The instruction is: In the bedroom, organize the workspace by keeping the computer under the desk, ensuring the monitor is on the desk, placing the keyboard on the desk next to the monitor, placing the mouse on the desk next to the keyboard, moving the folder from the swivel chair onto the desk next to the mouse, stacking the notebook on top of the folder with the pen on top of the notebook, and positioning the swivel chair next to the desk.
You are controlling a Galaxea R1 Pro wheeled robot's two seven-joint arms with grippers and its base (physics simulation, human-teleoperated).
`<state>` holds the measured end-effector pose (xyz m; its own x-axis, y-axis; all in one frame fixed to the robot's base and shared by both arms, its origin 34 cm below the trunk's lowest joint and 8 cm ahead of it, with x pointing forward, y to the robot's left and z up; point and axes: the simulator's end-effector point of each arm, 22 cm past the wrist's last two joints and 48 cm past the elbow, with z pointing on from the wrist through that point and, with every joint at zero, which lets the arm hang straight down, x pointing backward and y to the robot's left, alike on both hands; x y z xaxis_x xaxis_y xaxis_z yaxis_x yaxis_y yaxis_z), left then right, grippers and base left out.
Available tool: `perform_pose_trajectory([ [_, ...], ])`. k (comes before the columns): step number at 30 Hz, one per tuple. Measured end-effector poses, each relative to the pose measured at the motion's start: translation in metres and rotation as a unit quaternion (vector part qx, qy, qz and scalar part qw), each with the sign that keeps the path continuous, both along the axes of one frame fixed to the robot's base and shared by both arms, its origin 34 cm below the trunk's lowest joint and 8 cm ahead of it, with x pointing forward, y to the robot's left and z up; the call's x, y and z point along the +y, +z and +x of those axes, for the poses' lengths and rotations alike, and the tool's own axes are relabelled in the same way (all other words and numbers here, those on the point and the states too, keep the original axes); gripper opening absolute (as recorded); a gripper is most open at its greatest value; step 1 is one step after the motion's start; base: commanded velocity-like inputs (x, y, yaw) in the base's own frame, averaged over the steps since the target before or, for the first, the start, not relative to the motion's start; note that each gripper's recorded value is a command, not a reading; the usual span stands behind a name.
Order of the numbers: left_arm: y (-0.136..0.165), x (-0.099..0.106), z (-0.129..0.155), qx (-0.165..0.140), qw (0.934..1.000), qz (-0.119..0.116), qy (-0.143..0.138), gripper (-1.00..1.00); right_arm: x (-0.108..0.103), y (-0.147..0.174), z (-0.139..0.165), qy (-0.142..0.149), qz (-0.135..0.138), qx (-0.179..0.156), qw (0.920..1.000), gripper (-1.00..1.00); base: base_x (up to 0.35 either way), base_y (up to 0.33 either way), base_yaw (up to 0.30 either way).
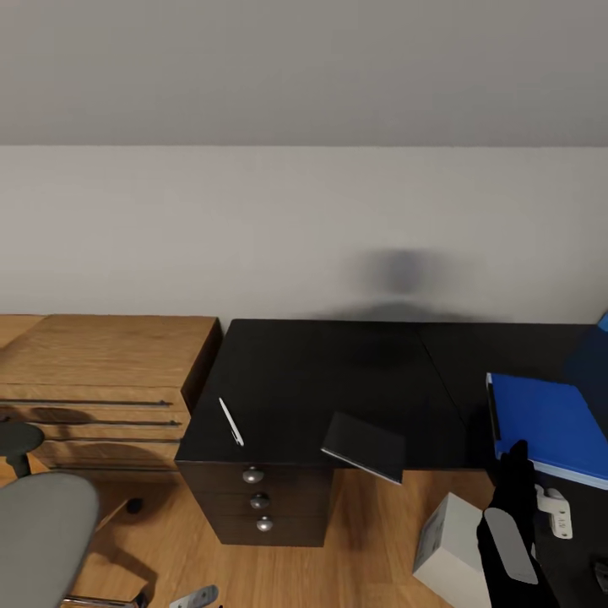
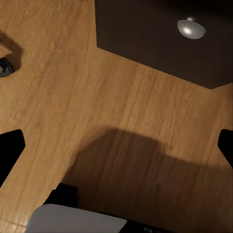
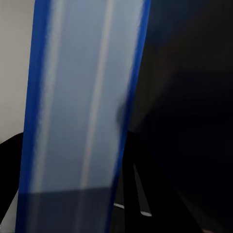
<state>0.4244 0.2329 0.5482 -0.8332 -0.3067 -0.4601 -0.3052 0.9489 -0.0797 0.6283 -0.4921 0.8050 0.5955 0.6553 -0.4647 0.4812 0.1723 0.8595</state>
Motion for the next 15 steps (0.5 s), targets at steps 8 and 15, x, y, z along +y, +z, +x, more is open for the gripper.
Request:
perform_pose_trajectory([
  [8,0.0069,0.0002,-0.0010,0.001,1.0000,0.000,0.001,1.00,-0.0017,0.0075,-0.0011,-0.001,0.000,0.000,1.0000,-1.00,0.000,0.000,-0.044],
  [15,0.0067,0.0001,-0.0013,0.001,1.0000,0.000,0.001,1.00,-0.0024,0.0070,-0.0016,-0.002,0.001,0.000,1.0000,-1.00,0.000,0.000,-0.243],
])
